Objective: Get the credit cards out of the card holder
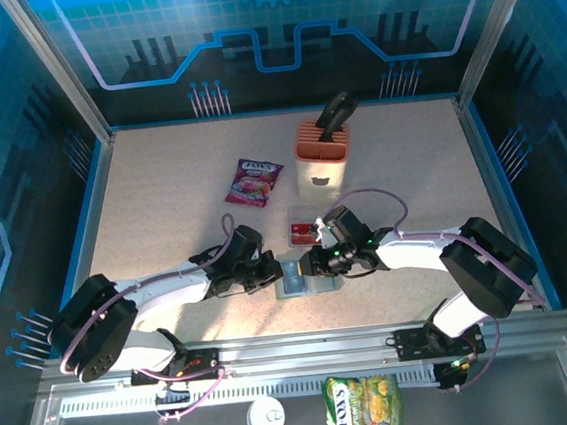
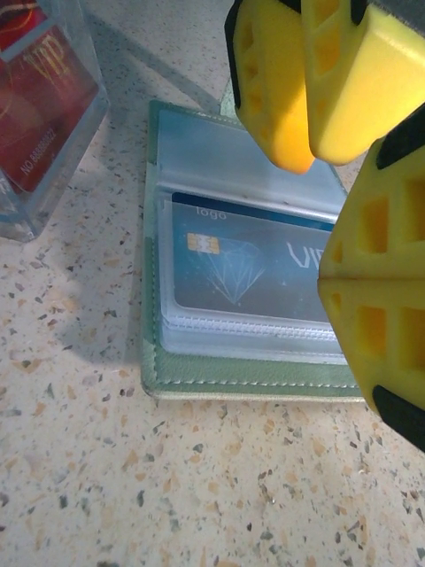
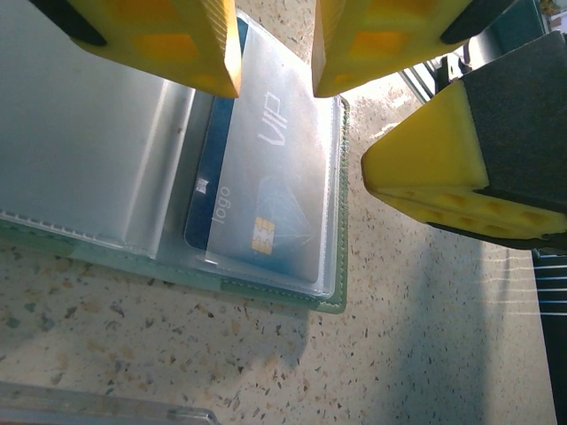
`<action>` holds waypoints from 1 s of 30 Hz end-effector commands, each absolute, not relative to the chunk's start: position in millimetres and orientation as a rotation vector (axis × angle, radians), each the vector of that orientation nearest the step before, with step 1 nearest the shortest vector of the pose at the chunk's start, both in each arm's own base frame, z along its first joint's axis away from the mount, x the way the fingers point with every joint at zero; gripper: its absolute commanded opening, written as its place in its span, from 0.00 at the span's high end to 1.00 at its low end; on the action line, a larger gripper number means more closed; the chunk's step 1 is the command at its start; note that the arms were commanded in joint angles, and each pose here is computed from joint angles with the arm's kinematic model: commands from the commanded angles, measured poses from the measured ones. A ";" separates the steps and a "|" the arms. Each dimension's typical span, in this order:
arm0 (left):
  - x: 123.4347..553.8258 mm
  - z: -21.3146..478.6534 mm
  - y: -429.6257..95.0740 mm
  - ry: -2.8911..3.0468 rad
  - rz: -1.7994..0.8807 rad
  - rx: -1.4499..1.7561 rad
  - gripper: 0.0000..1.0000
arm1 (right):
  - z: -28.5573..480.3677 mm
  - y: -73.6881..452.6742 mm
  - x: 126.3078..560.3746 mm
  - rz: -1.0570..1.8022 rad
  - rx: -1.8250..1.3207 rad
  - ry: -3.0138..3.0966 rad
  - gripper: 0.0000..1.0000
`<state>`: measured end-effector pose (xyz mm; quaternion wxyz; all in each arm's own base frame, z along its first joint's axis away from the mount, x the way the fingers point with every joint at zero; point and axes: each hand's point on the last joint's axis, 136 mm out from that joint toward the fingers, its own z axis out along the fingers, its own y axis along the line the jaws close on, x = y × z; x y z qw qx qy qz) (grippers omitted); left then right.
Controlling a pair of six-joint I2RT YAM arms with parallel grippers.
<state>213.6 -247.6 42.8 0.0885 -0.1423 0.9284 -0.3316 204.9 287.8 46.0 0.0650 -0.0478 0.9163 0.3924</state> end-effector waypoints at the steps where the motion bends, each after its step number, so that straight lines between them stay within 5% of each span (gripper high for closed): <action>1: 216.8 42.2 -248.1 2.753 -0.996 -0.425 1.00 | 49.5 291.0 203.0 1.190 -0.169 2.760 0.73; 30: 214.6 20.8 -240.7 2.827 -0.880 -0.445 1.00 | 43.5 306.5 211.6 1.232 -0.178 2.771 0.73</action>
